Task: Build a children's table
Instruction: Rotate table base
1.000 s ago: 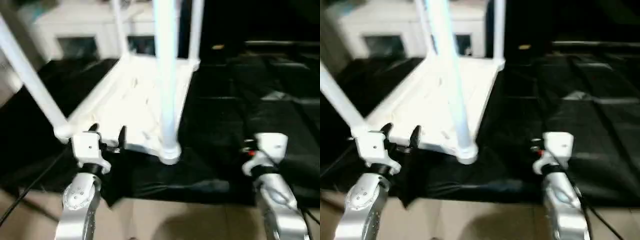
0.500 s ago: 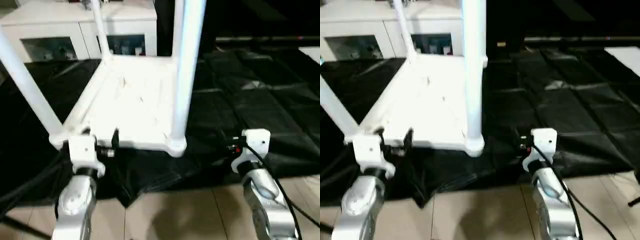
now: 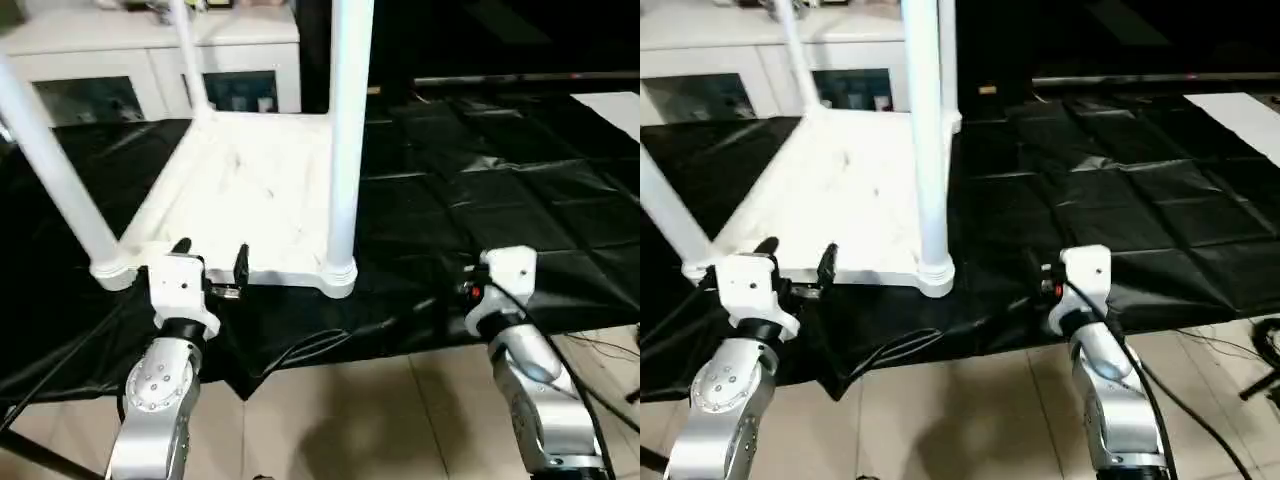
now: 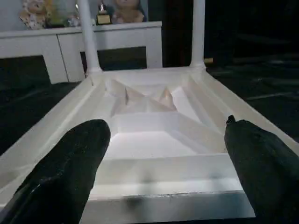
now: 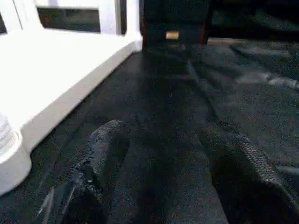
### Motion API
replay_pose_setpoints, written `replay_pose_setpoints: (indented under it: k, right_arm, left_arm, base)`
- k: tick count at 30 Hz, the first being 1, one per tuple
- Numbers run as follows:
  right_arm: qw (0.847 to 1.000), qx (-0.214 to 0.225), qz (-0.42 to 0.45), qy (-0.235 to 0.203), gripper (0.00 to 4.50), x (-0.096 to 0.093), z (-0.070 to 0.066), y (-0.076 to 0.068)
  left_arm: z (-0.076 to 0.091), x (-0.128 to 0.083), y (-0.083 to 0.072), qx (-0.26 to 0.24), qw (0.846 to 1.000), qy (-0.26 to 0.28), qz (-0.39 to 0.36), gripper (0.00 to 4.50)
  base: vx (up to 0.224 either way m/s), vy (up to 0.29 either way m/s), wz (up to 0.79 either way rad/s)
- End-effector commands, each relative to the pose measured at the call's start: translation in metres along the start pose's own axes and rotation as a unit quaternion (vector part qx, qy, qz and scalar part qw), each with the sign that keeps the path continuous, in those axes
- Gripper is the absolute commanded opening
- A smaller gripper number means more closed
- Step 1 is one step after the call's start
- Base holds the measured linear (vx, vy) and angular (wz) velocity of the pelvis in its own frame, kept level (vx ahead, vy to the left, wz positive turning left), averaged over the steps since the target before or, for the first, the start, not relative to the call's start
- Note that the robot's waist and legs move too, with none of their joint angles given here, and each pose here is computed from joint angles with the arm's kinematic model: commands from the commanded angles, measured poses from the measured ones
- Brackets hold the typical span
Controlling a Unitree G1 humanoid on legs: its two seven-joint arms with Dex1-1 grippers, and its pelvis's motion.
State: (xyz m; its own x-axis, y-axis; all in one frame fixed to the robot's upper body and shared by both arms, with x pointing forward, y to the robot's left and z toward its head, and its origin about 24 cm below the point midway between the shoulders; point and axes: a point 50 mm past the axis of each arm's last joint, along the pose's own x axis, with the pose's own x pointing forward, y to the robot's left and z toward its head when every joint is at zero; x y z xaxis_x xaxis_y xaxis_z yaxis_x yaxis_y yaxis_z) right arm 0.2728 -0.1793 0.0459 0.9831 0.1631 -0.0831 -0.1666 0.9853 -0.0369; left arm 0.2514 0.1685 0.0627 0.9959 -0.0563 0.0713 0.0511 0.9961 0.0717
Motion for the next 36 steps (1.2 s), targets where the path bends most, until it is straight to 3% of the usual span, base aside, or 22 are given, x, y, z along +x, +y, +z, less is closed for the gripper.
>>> replay_pose_setpoints:
  k: [1,15,22,26,36]
  right_arm:
    - [1.000,-0.005,0.008,-0.015,2.85,0.0057,0.0077,0.0006]
    - [1.000,0.010,0.007,-0.022,2.85,0.0062,0.0084,0.0015]
    - [1.000,-0.004,0.012,-0.021,2.85,0.0062,0.0086,0.0066]
    - [0.999,0.025,-0.013,-0.026,2.85,0.0063,0.0084,0.0020]
    - [1.000,0.004,-0.005,-0.025,2.85,0.0076,0.0092,0.0023]
  left_arm:
    - [-0.0049,-0.0016,0.0023,0.009,1.000,0.016,0.000,4.49]
    - [-0.0024,0.0030,0.0052,0.012,1.000,0.018,-0.007,4.49]
    - [-0.0042,0.0025,0.0056,0.002,1.000,0.025,-0.006,4.49]
    - [-0.0044,0.0015,0.0049,-0.001,1.000,0.026,-0.010,4.49]
    - [-0.0046,0.0017,0.0044,-0.011,0.999,0.028,-0.023,4.49]
  base:
    - [0.060,0.010,-0.05]
    - [0.087,-0.001,0.00]
    - [0.055,-0.007,0.06]
    - [-0.012,-0.060,0.45]
    - [0.066,0.030,0.14]
